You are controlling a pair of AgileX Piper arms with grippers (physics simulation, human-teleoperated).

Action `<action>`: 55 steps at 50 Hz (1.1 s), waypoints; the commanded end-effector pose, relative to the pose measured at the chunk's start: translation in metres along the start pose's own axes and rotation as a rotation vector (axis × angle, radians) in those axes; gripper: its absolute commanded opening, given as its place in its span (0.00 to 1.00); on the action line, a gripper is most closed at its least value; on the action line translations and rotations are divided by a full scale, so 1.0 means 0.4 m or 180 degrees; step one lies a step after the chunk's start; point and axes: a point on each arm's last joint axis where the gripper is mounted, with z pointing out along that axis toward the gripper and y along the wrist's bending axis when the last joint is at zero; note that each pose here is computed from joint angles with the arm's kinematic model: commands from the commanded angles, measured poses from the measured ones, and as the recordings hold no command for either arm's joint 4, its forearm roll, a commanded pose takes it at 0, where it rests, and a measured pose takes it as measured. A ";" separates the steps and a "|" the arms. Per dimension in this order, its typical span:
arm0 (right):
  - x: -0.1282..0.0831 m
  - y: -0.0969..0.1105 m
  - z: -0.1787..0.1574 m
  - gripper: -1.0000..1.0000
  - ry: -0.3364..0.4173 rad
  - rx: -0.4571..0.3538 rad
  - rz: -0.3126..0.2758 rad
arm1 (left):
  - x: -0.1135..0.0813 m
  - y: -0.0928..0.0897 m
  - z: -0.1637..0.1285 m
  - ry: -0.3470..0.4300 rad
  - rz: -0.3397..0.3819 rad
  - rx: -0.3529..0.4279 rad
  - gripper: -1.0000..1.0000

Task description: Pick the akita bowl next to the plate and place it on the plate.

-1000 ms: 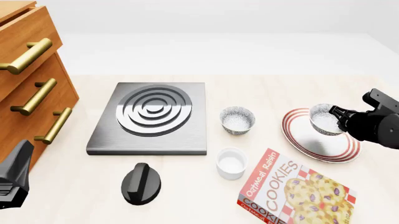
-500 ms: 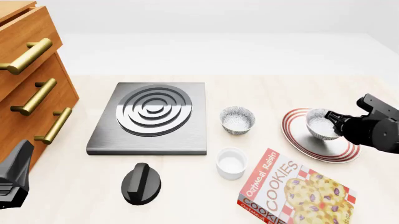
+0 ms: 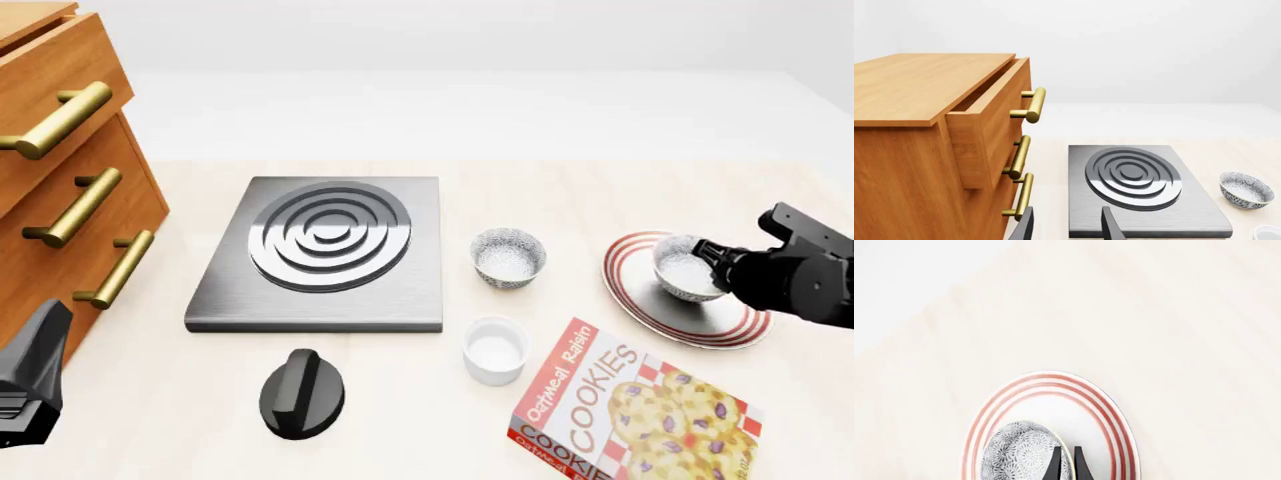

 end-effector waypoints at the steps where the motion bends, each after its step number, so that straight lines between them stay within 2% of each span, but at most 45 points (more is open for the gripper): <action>1: -0.009 0.002 0.008 1.00 -0.0021 0.0001 0.0036 | 0.000 0.000 0.000 0.0000 0.0000 0.0000 1.00; 14: -0.003 0.003 -0.007 1.00 -0.0019 -0.0009 0.0051 | 0.000 0.000 0.000 0.0000 0.0000 0.0000 1.00; 24: -0.035 0.017 -0.047 1.00 -0.0106 -0.0050 0.0130 | 0.000 0.000 0.000 0.0000 0.0000 0.0000 1.00; 27: -0.071 0.007 -0.114 1.00 -0.0378 -0.0082 0.0111 | 0.000 0.000 0.000 0.0000 0.0000 0.0000 1.00; 29: -0.074 0.016 -0.142 1.00 -0.0417 -0.0126 0.0135 | 0.000 0.000 0.000 0.0000 0.0000 0.0000 1.00; 30: -0.085 0.018 -0.184 1.00 -0.0544 -0.0168 0.0125 | 0.000 0.000 0.000 0.0000 0.0000 0.0000 1.00; 32: -0.088 0.027 -0.212 1.00 -0.0585 -0.0217 0.0139 | 0.000 0.000 0.000 0.0000 0.0000 0.0000 1.00; 35: -0.099 0.032 -0.274 1.00 -0.0773 -0.0293 0.0110 | 0.000 0.000 0.000 0.0000 0.0000 0.0000 1.00; 40: -0.100 0.039 -0.361 1.00 -0.1021 -0.0427 0.0068 | 0.000 0.000 0.000 0.0000 0.0000 0.0000 1.00; 42: -0.095 0.047 -0.377 1.00 -0.1029 -0.0482 0.0070 | 0.000 0.000 0.000 0.0000 0.0000 0.0000 1.00; 49: -0.091 0.042 -0.506 1.00 -0.1552 -0.0669 -0.0025 | 0.000 0.000 0.000 0.0000 0.0000 0.0000 1.00; 55: -0.073 0.030 -0.571 1.00 -0.1929 -0.0761 -0.0130 | 0.000 0.000 0.000 0.0000 0.0000 0.0000 1.00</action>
